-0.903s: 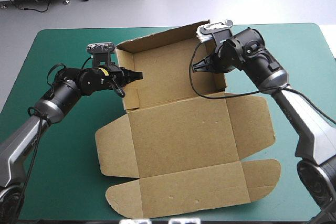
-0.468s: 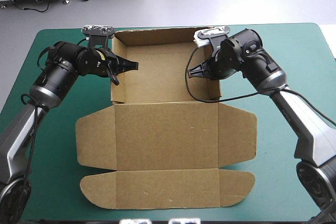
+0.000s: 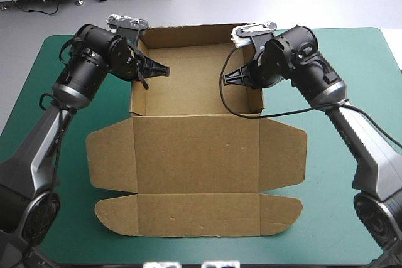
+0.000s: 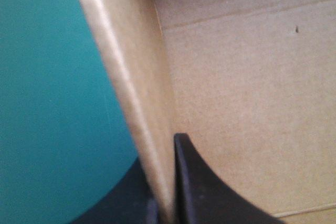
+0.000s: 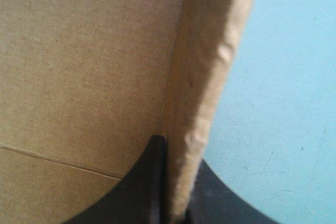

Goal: Fold the box

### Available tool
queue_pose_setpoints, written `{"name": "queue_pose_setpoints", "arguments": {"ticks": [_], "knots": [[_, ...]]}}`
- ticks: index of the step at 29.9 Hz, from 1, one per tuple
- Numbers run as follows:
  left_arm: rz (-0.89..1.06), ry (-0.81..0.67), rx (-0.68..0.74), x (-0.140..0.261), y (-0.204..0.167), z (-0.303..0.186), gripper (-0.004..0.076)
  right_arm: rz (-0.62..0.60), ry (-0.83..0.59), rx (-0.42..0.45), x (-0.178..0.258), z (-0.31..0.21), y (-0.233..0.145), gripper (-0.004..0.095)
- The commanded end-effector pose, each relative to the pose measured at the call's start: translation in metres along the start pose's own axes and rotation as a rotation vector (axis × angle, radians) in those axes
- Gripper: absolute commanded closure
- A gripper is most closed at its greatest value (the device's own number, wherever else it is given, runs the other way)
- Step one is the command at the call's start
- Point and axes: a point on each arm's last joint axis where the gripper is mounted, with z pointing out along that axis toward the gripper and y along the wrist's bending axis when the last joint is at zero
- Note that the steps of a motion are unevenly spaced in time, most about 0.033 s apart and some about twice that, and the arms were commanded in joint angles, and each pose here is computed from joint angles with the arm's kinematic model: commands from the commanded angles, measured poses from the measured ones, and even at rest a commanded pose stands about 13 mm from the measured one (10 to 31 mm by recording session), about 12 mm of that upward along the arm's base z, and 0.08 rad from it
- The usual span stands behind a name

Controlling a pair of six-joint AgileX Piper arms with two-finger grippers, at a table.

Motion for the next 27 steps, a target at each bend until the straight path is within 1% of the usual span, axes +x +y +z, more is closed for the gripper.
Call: {"name": "queue_pose_setpoints", "arguments": {"ticks": [1, 5, 8, 12, 16, 20, 23, 27], "knots": [[0.018, -0.024, 0.071, -0.007, -0.013, -0.009, 0.0729, 0.017, -0.033, -0.085, -0.003, -0.021, -0.002, 0.0925], [0.017, 0.018, 0.077, -0.009, -0.018, 0.007, 0.0729, 0.062, -0.011, -0.089, -0.006, -0.012, -0.014, 0.0925], [0.019, 0.059, 0.074, -0.008, -0.020, 0.020, 0.0729, 0.052, 0.019, -0.058, -0.004, 0.000, -0.016, 0.0925], [-0.012, 0.109, 0.107, -0.007, -0.020, 0.038, 0.0729, 0.047, 0.096, -0.043, 0.005, 0.023, -0.017, 0.0925], [-0.071, 0.150, 0.150, -0.009, -0.006, 0.053, 0.0729, 0.043, 0.188, -0.026, 0.017, 0.051, -0.017, 0.0926], [-0.081, 0.181, 0.135, -0.009, 0.003, 0.068, 0.0729, 0.040, 0.237, -0.030, 0.021, 0.069, -0.016, 0.0926], [-0.064, 0.252, 0.116, 0.001, 0.002, 0.091, 0.0729, 0.042, 0.275, -0.028, 0.023, 0.085, -0.015, 0.0926], [-0.061, 0.347, 0.100, 0.016, 0.001, 0.119, 0.0729, 0.045, 0.320, -0.055, 0.027, 0.103, -0.011, 0.0927]]}}
